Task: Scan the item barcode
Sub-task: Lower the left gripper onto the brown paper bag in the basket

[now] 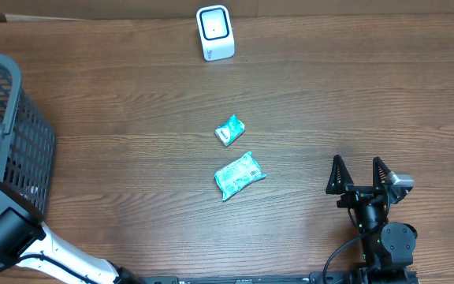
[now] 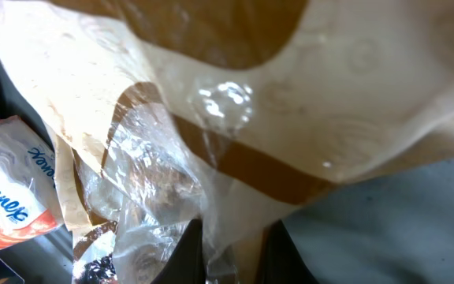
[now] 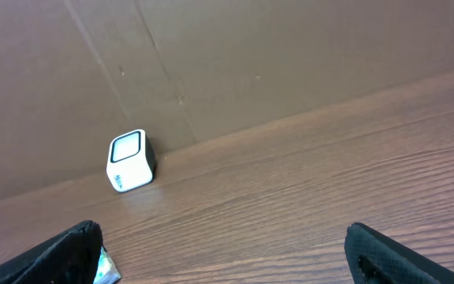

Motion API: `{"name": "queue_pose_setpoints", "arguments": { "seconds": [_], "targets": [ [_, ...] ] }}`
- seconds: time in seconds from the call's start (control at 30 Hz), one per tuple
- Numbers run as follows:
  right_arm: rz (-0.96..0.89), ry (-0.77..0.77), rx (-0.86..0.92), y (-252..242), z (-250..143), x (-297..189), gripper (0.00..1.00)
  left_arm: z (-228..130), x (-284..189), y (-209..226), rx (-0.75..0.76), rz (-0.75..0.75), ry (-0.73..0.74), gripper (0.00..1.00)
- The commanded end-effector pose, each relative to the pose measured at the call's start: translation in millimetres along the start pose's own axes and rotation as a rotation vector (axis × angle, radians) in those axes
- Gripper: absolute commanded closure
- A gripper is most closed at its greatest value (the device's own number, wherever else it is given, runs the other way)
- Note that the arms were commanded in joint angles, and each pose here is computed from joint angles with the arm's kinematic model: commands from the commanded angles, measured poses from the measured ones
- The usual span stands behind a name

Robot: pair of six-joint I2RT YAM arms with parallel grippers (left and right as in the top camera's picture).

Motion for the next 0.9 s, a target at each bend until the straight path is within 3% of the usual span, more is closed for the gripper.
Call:
{"name": "queue_pose_setpoints", "arguments": {
  "seconds": [0.0, 0.23, 0.43, 0.7, 0.87],
  "targets": [
    [-0.004, -0.007, -0.004, -0.4, -1.2, 0.1, 0.0, -5.7, 10.9, -6.3, 0.001, -0.014, 0.06, 0.96],
    [-0.004, -0.007, -0.004, -0.4, -1.2, 0.1, 0.0, 8.7, -42.5, 0.1, -0.035, -0.035, 0.017, 0.96],
    [-0.004, -0.007, -0.004, -0.4, -1.2, 0.1, 0.0, 20.2, -121.3, 14.2, -0.111, -0.13, -0.157, 0.96],
    [-0.004, -0.007, -0.004, -0.4, -1.2, 0.1, 0.0, -0.2, -214.4, 35.5, -0.199, -0.347, -0.385, 0.96],
    [-0.004, -0.007, -0.004, -0.4, -1.4, 0.2, 0.0, -9.5, -230.4, 40.3, -0.19, -0.386, -0.417, 0.96]
  ]
}}
Point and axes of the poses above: each gripper's point midway between its finger pads, its own x axis out along the fingers, its own y axis along the line the jaws close on, z = x × y, the point moved 2 cm from there along -x, back along the fingers, and after that the axes turned 10 degrees about -x, right-handed, at the moved point
